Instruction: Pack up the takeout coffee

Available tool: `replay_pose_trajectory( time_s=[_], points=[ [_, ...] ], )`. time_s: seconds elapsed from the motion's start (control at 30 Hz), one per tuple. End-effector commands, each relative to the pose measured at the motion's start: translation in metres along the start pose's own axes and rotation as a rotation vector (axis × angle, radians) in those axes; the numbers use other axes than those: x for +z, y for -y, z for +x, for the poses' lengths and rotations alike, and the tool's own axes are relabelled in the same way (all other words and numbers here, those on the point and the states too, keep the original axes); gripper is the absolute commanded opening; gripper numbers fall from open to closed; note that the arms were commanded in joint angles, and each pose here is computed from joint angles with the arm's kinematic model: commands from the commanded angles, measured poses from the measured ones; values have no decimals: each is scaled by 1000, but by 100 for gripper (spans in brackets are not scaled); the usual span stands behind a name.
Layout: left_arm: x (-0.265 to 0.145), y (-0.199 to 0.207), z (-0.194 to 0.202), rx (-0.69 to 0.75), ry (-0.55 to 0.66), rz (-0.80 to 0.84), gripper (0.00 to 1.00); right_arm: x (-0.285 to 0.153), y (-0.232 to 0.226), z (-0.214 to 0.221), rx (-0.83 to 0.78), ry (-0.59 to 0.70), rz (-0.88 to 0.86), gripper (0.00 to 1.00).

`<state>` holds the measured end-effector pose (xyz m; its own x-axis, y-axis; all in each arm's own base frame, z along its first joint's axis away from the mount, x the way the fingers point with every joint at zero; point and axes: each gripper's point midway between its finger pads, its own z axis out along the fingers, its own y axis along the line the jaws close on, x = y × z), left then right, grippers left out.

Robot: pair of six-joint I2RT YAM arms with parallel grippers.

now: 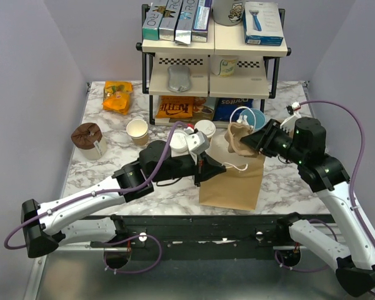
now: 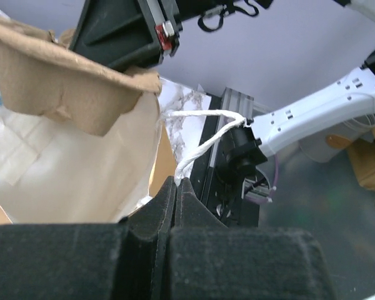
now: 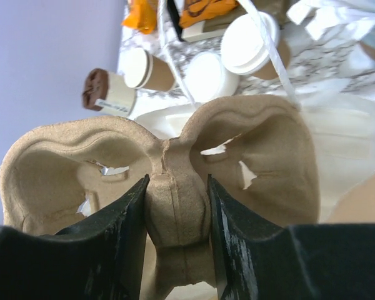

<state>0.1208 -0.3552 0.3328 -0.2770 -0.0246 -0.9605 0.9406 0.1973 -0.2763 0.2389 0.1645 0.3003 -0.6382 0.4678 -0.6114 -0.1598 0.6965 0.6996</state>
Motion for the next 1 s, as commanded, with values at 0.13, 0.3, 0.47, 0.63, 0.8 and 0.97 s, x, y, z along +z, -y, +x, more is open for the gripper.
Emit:
replay_pose_trajectory(
  time_s=[0.13, 0.3, 0.47, 0.63, 0.8, 0.97],
  points=[
    [26, 3, -19, -18, 70, -109, 0, -1, 28, 7, -93, -15, 156, 46],
    [28, 1, -16, -27, 72, -142, 0, -13, 25, 18, -122, -73, 152, 46],
    [31, 0, -14, -14, 63, -148, 12, -35, 20, 33, -124, -128, 125, 46],
    [17, 6, -19, -9, 82, -130, 41, -47, 33, 44, -125, -138, 155, 44],
    [-8, 0, -33, -31, 147, -193, 79, -53, 35, 49, -110, -122, 144, 44],
    [-31, -2, -44, -41, 210, -225, 99, -55, 37, 51, -122, -124, 148, 44]
  ],
)
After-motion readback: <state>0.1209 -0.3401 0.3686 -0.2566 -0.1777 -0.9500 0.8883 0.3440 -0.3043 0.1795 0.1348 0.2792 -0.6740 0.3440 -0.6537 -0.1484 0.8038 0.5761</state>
